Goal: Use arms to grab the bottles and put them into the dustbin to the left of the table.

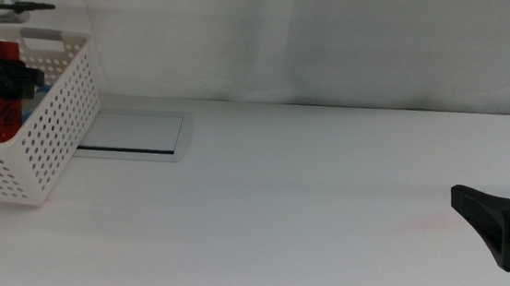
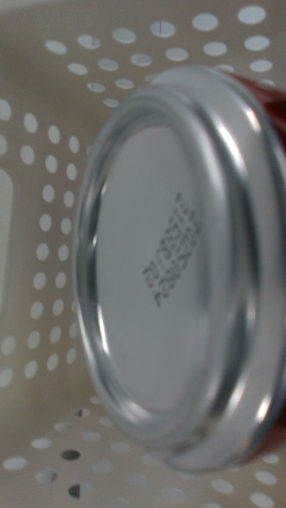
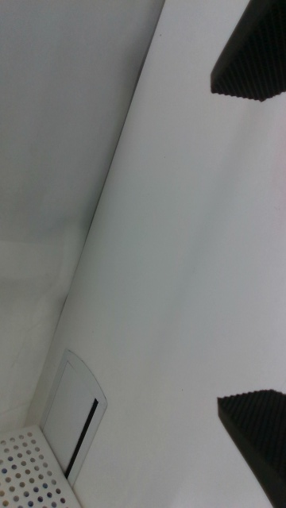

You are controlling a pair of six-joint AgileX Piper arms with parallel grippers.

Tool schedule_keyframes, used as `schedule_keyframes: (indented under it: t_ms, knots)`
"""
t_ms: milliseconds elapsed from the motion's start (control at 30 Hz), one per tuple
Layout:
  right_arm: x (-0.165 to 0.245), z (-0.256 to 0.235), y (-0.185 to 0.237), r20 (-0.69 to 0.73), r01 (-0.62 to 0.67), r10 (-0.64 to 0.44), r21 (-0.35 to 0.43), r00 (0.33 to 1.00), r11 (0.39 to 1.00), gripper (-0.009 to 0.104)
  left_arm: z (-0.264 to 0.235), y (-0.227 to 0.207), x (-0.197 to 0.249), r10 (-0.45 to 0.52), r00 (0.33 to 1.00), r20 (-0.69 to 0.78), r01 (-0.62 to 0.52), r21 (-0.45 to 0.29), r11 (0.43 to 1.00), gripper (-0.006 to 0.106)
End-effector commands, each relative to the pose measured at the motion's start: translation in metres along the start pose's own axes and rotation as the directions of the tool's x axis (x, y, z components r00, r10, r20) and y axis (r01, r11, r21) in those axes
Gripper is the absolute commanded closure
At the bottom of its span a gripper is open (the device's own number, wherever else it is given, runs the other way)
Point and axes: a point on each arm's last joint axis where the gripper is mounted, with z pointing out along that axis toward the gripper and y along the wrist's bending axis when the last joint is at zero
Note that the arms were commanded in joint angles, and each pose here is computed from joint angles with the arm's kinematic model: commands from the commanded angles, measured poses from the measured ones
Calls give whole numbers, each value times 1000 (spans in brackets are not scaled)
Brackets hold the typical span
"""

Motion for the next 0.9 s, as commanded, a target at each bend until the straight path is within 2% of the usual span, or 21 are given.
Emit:
schedule_keyframes:
  t_ms: [0,133,367,600,767,867]
  knots:
    - [2,0,0,-7,4,-4,2,1000,1000,-4,-3,-3,-9,-14,998,56,14,-2,1000,61]
    - [2,0,0,-7,4,-4,2,1000,1000,-4,-3,-4,-10,-44,997,63,43,11,999,7]
    - [2,0,-1,-5,13,-13,6,1000,1000,-4,-8,-7,-10,-63,997,54,61,31,998,8]
    - [1,0,-1,5,13,-13,16,1000,1000,-4,-56,-11,-29,-38,984,175,35,17,999,9]
    - [0,0,-3,22,13,-14,34,1000,999,-4,-116,-24,-40,6,962,272,-11,17,1000,17]
    - [-2,0,-5,40,11,-13,53,999,999,-2,-154,-36,-41,38,950,311,-50,30,998,31]
